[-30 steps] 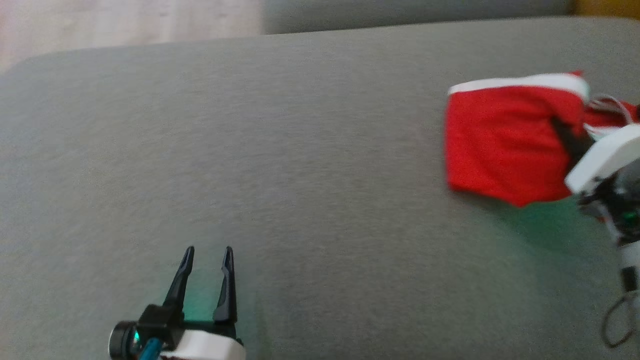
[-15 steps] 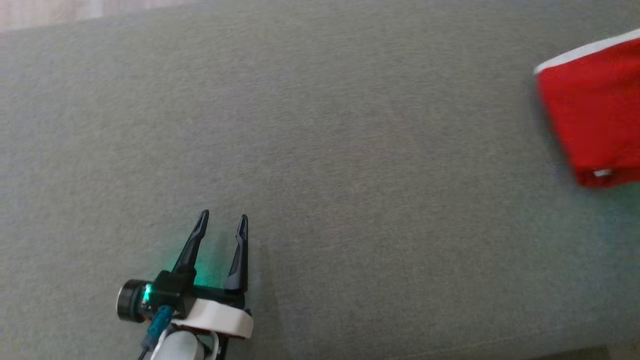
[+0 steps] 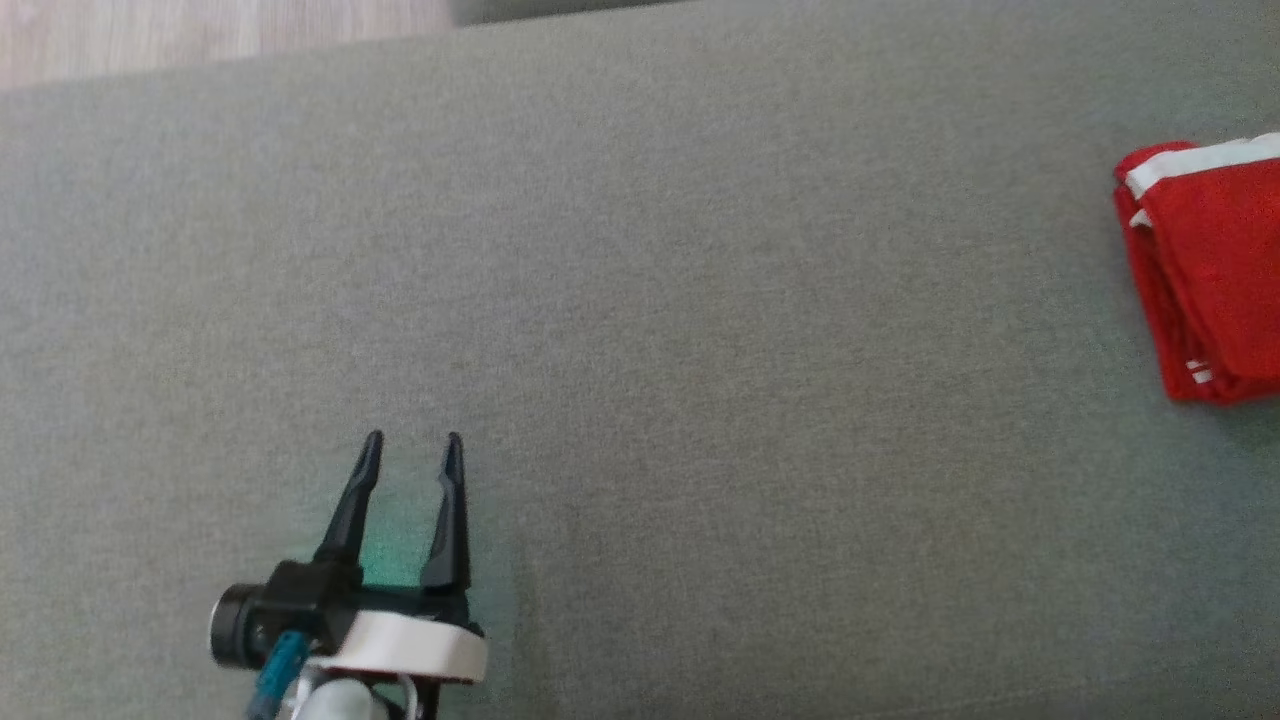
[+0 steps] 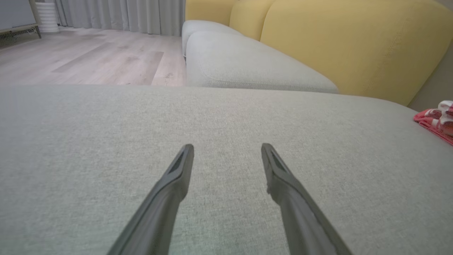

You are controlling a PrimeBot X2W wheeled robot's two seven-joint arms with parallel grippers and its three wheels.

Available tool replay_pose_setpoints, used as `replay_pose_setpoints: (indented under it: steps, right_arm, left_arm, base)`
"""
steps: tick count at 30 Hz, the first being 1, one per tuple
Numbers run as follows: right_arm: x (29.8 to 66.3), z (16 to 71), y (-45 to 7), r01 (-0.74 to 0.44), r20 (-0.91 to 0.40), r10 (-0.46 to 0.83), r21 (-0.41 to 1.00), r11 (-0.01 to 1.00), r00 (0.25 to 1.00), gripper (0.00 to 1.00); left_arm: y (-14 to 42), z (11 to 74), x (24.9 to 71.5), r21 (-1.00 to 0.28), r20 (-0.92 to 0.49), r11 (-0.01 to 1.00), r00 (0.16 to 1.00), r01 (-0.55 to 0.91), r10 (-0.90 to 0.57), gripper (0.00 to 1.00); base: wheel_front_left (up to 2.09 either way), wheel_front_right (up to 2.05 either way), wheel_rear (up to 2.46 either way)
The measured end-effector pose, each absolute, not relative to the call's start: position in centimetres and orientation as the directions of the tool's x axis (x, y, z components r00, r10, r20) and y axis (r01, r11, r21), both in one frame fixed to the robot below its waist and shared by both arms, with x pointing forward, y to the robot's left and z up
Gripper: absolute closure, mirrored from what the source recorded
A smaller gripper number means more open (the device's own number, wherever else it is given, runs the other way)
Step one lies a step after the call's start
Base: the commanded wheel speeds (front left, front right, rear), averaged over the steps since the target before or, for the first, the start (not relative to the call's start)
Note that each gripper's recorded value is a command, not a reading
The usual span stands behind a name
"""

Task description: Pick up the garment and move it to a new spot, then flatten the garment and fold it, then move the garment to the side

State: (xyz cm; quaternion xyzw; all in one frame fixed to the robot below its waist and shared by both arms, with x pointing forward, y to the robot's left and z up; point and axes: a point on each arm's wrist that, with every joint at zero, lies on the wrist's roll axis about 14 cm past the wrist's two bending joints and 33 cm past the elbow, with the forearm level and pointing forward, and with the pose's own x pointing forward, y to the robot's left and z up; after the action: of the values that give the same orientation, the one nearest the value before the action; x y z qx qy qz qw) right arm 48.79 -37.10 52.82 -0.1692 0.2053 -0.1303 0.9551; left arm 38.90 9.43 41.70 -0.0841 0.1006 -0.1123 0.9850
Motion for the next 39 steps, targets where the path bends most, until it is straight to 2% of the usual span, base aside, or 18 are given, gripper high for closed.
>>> replay_pose_setpoints:
  steps: [4,9,18,27,28,34,39]
  right_arm:
    - [47.4,54.2,-33.5,0.131,-0.241,-0.214,-0.319,0.939,0.946,0.00]
    - [43.4,54.0,-29.7,0.085,-0.147,-0.121,-0.227,0.970,0.982,0.00]
    - [35.7,47.9,-22.7,0.024,-0.105,-0.027,-0.033,0.999,0.994,0.00]
    - [34.6,46.2,-18.6,-0.044,-0.071,0.046,0.028,0.999,0.996,0.00]
    - [34.6,46.0,-18.4,-0.048,-0.075,0.050,0.032,0.998,0.996,1.00]
    - [32.5,42.1,-18.4,-0.031,-0.206,0.042,0.058,0.998,0.978,1.00]
    - [32.4,41.9,-18.6,-0.002,-0.216,0.027,0.113,0.994,0.976,1.00]
  left_arm:
    - [10.2,43.0,38.5,-0.197,-0.148,0.965,0.967,0.175,-0.206,0.00]
    - [11.5,44.0,37.0,-0.180,-0.129,0.975,0.979,0.132,-0.156,0.00]
    - [14.5,45.2,34.5,-0.155,-0.100,0.987,0.994,0.037,-0.053,0.00]
    - [16.2,45.2,33.4,-0.134,-0.099,0.991,0.995,-0.005,-0.009,0.00]
    - [16.1,45.0,33.4,-0.132,-0.104,0.991,0.995,-0.005,-0.009,1.00]
    - [16.1,41.7,31.6,-0.136,-0.219,0.990,0.976,-0.022,-0.008,1.00]
    - [16.3,41.3,31.5,-0.184,-0.242,0.982,0.970,-0.047,0.001,1.00]
  base:
    - [0.00,0.00,0.00]
    - [0.00,0.00,0.00]
    - [0.00,0.00,0.00]
    - [0.00,0.00,0.00]
    - [0.00,0.00,0.00]
    - [0.00,0.00,0.00]
    - [0.00,0.00,0.00]
